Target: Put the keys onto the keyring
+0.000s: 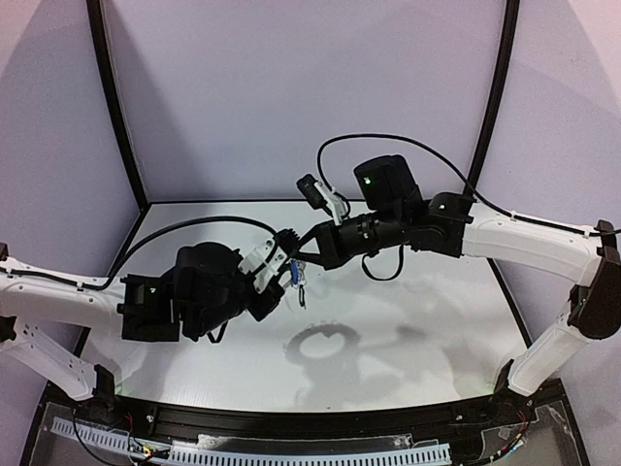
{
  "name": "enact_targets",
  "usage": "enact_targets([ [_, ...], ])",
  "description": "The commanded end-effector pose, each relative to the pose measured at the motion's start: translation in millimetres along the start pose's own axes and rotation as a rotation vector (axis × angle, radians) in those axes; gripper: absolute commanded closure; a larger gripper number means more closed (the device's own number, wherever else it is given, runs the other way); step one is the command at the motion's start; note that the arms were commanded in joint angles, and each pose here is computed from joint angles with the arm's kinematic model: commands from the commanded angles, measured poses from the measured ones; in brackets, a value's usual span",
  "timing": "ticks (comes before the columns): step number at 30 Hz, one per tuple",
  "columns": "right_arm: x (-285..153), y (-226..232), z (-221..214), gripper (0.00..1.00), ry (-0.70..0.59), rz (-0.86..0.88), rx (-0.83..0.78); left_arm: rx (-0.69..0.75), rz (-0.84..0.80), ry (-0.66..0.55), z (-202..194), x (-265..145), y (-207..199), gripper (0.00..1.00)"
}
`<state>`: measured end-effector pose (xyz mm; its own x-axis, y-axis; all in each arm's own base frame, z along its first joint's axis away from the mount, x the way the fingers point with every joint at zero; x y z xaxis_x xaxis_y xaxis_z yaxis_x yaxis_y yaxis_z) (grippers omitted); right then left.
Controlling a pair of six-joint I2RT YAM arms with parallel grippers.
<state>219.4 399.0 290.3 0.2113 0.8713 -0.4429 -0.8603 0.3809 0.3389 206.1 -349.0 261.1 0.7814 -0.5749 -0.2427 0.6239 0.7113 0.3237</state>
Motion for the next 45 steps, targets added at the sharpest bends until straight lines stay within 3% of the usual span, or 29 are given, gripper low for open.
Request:
enact_targets([
  [1, 3.2, -24.9, -1.8, 1.0, 0.029, -0.096, 0.057, 0.0, -0.051, -0.091, 14.8, -17.9, 2.6, 0.99],
  [13, 41.1, -31.3, -28.1, 1.0, 0.292, 0.052, 0.109, 0.052, -0.193, -0.229, 22.5, -36.7, -12.6, 0.99],
  [18, 45.9, -42.1, -36.8, 1.0, 0.402, 0.029, 0.131, 0.062, -0.218, -0.27, 23.4, -46.4, -12.9, 0.99],
  [21, 42.1, -44.1, -28.3, 1.0, 0.364, 0.007, 0.105, 0.074, -0.222, -0.253, 19.8, -49.2, -12.1, 0.99],
  [24, 33.0, -37.1, -4.5, 1.0, 0.246, 0.016, 0.027, 0.07, -0.237, -0.214, 9.9, -48.5, -14.6, 0.99],
  [31, 0.7, 11.3, 33.1, 1.0, 0.021, 0.051, -0.28, 0.025, -0.201, -0.095, -17.1, -30.5, -20.2, 0.93],
  [39, -11.7, 33.8, 34.8, 1.0, 0.002, 0.022, -0.371, -0.004, -0.148, -0.042, -20.1, -12.3, -22.7, 0.89],
  [45, -14.6, 37.1, 32.2, 1.0, 0.017, 0.001, -0.387, -0.003, -0.143, -0.032, -16.3, -5.4, -25.7, 0.77],
])
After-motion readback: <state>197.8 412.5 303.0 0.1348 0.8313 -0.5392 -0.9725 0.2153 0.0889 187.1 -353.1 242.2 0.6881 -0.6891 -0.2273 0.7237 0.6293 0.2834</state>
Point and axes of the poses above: each gripper's point midway between its finger pads, its own x axis out along the fingers, its own y axis along the line the jaws close on, z = x × y, the point moved 2 cm from there along -x, back along the fingers, and after that the axes turned 6 degrees about -x, right-handed, at the moved point
